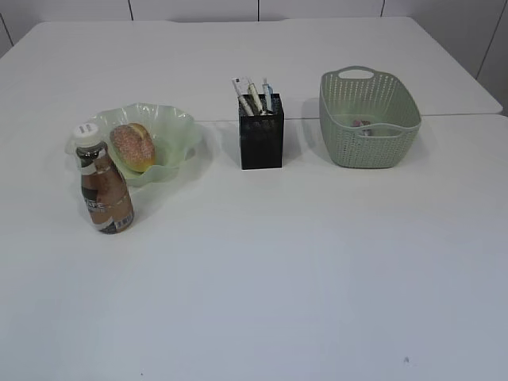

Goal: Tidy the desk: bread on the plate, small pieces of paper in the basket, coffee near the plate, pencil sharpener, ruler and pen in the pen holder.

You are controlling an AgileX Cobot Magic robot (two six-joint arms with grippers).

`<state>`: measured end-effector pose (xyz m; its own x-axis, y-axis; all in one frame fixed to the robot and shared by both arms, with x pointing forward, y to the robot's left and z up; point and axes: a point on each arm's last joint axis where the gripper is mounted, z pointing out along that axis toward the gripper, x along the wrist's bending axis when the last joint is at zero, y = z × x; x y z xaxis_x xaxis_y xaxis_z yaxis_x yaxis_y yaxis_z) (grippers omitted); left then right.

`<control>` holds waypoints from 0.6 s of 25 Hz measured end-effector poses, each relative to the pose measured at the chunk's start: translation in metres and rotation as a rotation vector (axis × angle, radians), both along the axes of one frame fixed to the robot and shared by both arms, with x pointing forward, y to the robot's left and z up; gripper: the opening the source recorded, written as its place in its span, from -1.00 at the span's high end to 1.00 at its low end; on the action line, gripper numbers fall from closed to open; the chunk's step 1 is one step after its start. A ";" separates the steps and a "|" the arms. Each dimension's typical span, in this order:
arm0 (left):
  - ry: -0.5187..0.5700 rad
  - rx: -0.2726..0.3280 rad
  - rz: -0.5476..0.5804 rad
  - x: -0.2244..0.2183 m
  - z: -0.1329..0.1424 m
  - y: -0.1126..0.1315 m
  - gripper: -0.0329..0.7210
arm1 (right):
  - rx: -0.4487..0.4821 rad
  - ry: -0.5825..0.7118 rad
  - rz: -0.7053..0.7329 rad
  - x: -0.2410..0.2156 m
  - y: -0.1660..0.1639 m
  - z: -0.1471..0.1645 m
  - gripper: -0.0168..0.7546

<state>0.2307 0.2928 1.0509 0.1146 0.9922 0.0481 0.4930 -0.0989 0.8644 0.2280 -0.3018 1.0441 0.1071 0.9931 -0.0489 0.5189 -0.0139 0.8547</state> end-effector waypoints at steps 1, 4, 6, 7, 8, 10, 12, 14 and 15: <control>0.000 0.000 0.000 0.000 0.000 0.000 -0.10 | 0.000 0.002 0.002 0.000 0.000 0.000 0.09; 0.000 0.000 0.000 0.000 0.000 0.000 -0.08 | 0.000 0.002 0.020 0.000 0.000 0.000 0.09; 0.000 0.000 0.000 0.000 0.000 0.000 -0.05 | 0.000 0.002 0.027 0.000 0.000 0.000 0.09; 0.000 0.000 0.000 0.000 0.000 0.000 -0.04 | 0.000 0.002 0.027 0.000 0.000 0.000 0.09; 0.000 0.000 0.000 0.000 0.000 0.000 -0.04 | 0.000 0.002 0.027 0.000 0.000 0.000 0.09; 0.000 0.000 0.000 0.000 0.000 0.000 -0.03 | 0.000 0.002 0.027 0.000 0.000 0.000 0.09; 0.000 0.000 0.000 0.000 0.000 0.000 -0.02 | 0.000 0.002 0.027 0.000 0.000 0.000 0.09; 0.000 0.000 0.000 0.000 0.000 0.000 0.00 | 0.000 0.002 0.027 0.000 0.000 0.000 0.09; 0.000 0.000 0.000 0.000 0.000 0.000 0.01 | 0.000 0.002 0.027 0.000 0.000 0.000 0.09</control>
